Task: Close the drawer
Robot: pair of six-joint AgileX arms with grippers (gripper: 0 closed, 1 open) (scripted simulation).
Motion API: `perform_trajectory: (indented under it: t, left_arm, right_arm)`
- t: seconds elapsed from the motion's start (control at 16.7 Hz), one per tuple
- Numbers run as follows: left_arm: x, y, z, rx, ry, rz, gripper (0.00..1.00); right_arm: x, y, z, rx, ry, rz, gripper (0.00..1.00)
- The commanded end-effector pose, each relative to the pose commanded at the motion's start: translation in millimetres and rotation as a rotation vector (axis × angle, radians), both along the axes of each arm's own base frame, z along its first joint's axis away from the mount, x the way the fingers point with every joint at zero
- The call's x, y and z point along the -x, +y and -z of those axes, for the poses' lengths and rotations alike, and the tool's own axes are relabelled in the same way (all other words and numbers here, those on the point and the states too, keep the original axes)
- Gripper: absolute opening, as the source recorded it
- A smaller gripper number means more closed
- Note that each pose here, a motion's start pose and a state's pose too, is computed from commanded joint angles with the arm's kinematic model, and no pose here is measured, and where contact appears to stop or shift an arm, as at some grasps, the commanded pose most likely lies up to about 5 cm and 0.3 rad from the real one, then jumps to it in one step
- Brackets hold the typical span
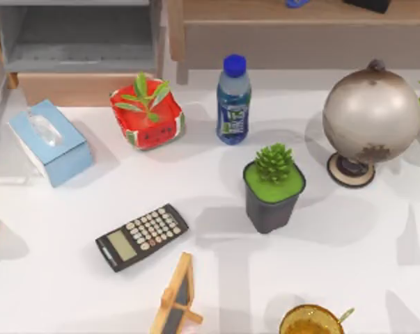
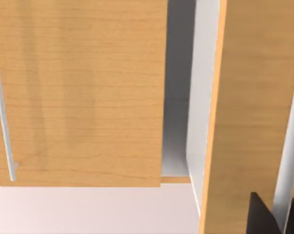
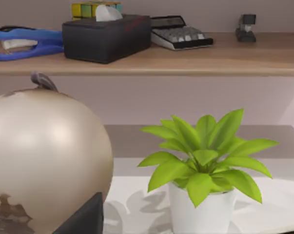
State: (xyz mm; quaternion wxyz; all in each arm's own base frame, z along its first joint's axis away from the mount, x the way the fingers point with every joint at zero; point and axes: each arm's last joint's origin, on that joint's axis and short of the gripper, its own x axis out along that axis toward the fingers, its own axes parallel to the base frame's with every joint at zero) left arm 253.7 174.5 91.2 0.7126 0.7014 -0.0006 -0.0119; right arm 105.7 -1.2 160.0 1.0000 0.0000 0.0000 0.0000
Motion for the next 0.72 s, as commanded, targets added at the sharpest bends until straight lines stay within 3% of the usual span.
perform_trajectory:
  t: [0.18, 0.48, 0.72]
  left_arm:
    - [-12, 0, 1, -0.001, 0.003, 0.004, 0.0]
    - [-60, 0, 0, -0.003, -0.003, 0.0, 0.0]
    - [-61, 0, 1, 0.005, 0.006, -0.004, 0.0]
  right_arm:
    - [0, 0, 0, 0.0, 0.0, 0.0, 1.0]
    - [0, 0, 0, 0.0, 0.0, 0.0, 1.0]
    - [0, 0, 0, 0.0, 0.0, 0.0, 1.0]
